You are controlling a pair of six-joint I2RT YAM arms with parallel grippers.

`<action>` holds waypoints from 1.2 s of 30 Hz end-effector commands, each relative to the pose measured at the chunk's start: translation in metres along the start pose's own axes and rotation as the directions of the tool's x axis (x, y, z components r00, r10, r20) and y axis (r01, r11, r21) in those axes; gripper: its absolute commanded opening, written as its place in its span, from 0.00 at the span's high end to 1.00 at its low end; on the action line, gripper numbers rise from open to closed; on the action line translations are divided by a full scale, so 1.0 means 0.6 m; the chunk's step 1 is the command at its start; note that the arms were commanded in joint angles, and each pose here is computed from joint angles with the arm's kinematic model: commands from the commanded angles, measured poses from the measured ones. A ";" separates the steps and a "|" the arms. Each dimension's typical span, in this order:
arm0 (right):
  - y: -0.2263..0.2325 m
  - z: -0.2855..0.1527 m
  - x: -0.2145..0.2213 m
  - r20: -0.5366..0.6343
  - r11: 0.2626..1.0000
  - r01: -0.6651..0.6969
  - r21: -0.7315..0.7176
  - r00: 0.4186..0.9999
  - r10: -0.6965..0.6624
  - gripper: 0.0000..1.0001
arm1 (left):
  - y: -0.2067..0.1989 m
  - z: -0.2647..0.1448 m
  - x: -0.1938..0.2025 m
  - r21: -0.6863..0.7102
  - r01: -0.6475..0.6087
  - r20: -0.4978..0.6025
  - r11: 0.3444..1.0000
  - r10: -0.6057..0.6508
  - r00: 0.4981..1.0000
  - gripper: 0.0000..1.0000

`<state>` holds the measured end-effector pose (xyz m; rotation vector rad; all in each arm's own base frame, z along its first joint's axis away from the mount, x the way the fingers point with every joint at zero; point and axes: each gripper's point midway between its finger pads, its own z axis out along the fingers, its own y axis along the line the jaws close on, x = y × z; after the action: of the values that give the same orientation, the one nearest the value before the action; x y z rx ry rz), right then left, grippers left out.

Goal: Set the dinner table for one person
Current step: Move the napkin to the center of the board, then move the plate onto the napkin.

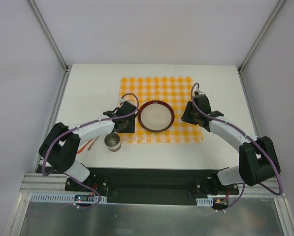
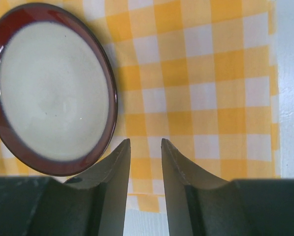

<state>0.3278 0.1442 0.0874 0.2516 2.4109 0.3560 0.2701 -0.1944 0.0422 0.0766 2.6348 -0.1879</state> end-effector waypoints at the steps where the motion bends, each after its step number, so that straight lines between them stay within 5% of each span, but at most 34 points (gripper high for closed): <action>1: -0.006 0.009 0.023 -0.024 1.000 0.002 0.025 1.000 -0.001 0.66 | 0.026 -0.021 0.028 -0.042 0.043 -0.004 0.998 -0.044 0.999 0.60; 19: -0.001 0.025 0.036 -0.046 1.000 0.007 0.026 0.999 -0.006 0.68 | 0.067 -0.016 0.089 -0.124 0.092 -0.059 0.988 -0.100 0.993 0.62; 36: 0.024 0.030 -0.018 -0.031 0.992 0.112 0.052 0.993 -0.111 0.59 | -0.006 -0.060 -0.063 -0.015 0.000 0.106 1.000 0.002 0.994 0.54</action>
<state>0.3351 0.1563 0.0826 0.1784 2.4483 0.3015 0.2709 -0.1861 0.0831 -0.0109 2.5482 -0.2066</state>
